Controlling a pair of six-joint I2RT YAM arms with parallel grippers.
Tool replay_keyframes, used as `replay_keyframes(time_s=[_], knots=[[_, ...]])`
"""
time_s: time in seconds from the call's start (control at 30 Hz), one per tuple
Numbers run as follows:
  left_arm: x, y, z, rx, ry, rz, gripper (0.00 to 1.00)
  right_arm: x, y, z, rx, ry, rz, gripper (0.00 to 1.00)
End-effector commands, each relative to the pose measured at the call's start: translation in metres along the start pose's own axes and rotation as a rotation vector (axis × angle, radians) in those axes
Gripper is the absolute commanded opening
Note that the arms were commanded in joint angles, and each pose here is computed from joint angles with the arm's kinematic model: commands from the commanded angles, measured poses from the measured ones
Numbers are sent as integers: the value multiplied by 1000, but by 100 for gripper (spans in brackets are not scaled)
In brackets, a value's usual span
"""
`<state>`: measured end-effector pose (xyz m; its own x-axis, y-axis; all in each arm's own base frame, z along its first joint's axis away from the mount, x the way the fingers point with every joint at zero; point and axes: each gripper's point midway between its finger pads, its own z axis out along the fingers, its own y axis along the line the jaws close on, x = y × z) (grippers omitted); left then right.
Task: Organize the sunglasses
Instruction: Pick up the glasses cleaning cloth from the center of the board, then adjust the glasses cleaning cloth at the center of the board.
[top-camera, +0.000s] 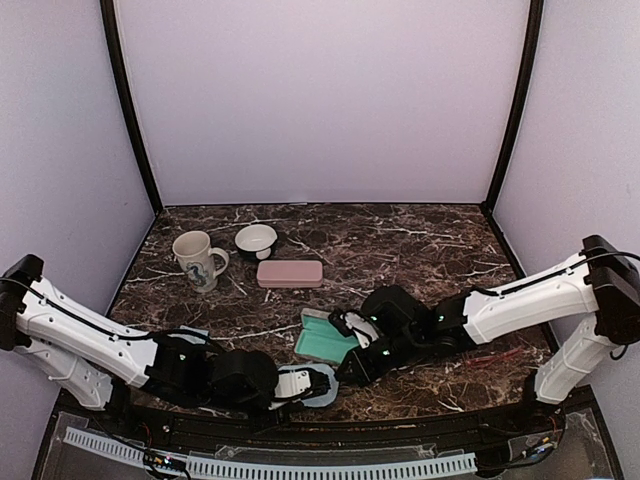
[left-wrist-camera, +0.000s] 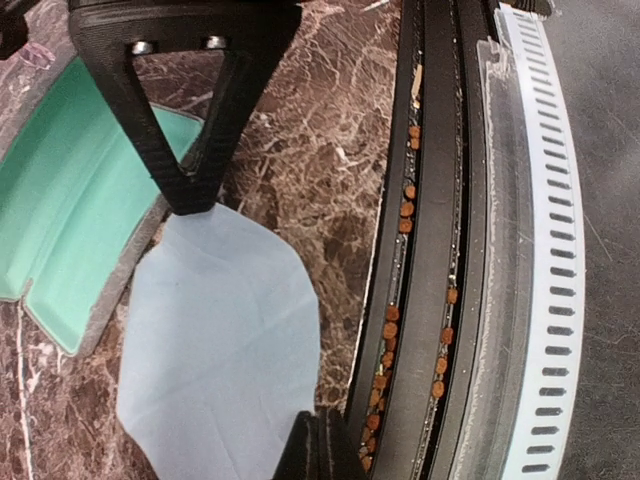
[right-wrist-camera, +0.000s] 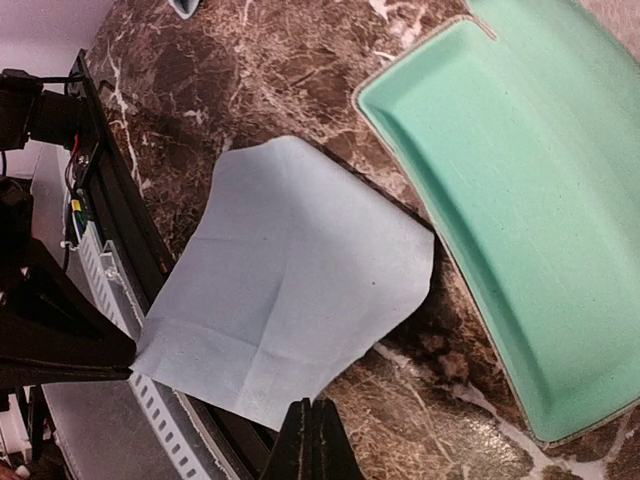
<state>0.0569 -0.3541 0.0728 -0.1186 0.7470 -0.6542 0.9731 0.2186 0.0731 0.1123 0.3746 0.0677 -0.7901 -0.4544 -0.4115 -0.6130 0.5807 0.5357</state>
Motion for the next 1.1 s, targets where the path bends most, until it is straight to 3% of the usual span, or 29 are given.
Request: replay_keyframes(time_s=[0.0,0.5,1.07], knots=[[-8,17,-25,-78,-33,-60,0,-25,29,-23,-56,-47,-95,0],[-29,10,-75,-95,-44,-113,0,-27,62,-75,-48,-42,-140,0],[-33,-6,-87,-128,-38,-167,0,-16,81,-76,-25,-66,-105,0]])
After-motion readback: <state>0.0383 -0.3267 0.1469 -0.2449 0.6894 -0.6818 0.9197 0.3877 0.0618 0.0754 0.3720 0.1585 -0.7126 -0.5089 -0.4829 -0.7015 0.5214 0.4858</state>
